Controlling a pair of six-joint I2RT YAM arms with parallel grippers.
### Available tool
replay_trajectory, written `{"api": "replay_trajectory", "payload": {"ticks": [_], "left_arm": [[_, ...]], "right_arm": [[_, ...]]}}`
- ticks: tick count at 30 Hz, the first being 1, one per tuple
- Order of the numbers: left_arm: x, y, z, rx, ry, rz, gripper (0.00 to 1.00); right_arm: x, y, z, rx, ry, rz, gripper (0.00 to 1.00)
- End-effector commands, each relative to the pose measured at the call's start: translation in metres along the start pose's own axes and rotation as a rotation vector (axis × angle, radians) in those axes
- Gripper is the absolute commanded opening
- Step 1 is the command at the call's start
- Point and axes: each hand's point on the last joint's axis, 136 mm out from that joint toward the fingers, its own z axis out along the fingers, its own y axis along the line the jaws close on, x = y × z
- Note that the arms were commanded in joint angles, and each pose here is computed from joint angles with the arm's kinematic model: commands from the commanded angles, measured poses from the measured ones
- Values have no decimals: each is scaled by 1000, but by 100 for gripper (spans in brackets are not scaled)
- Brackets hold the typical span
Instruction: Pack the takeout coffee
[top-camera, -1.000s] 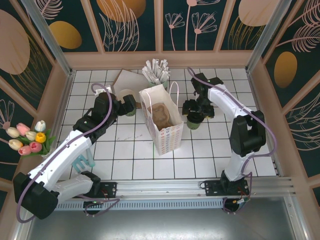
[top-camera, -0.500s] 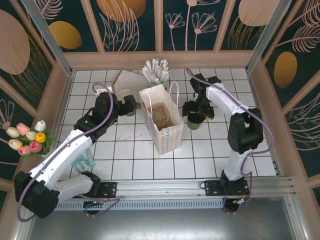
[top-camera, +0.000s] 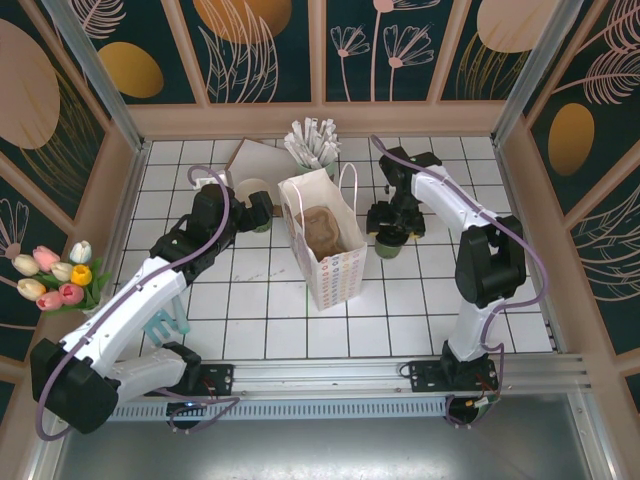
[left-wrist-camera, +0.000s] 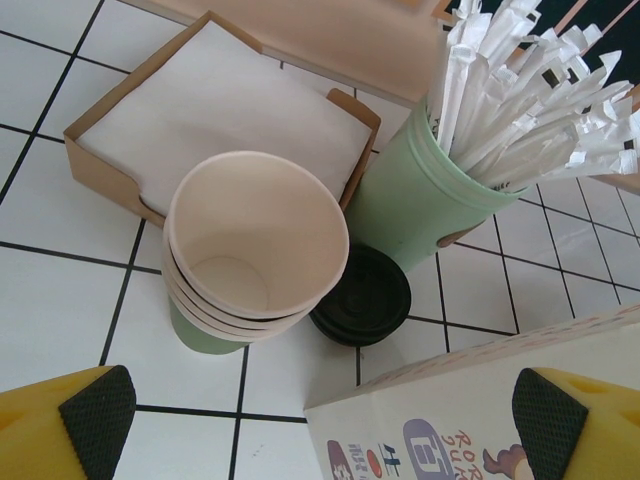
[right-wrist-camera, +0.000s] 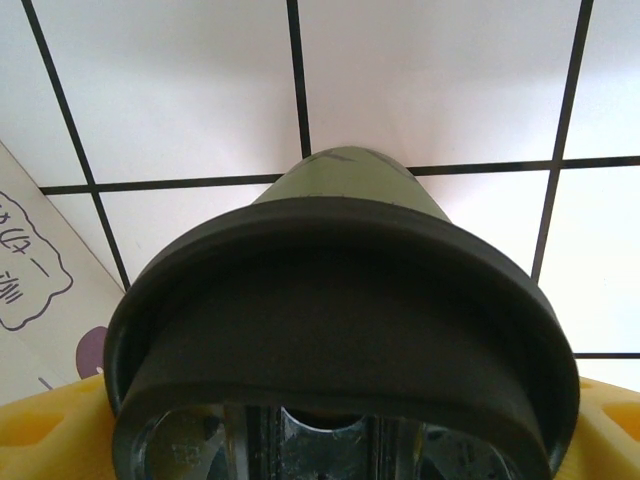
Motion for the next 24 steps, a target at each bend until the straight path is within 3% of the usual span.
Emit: {"api": "replay_trajectory", "payload": {"ticks": [1, 15, 24], "left_arm": [[-8, -1, -1, -6, -14, 20, 98], [-56, -1, -26, -55, -183, -23, 98], [-74, -17, -29, -19, -210, -12, 98]], "right_arm": [[4, -2, -12, 21, 2, -18, 76], [12, -10, -41, 37, -62, -21, 70], [28, -14, -64, 21, -94, 1, 69]]}}
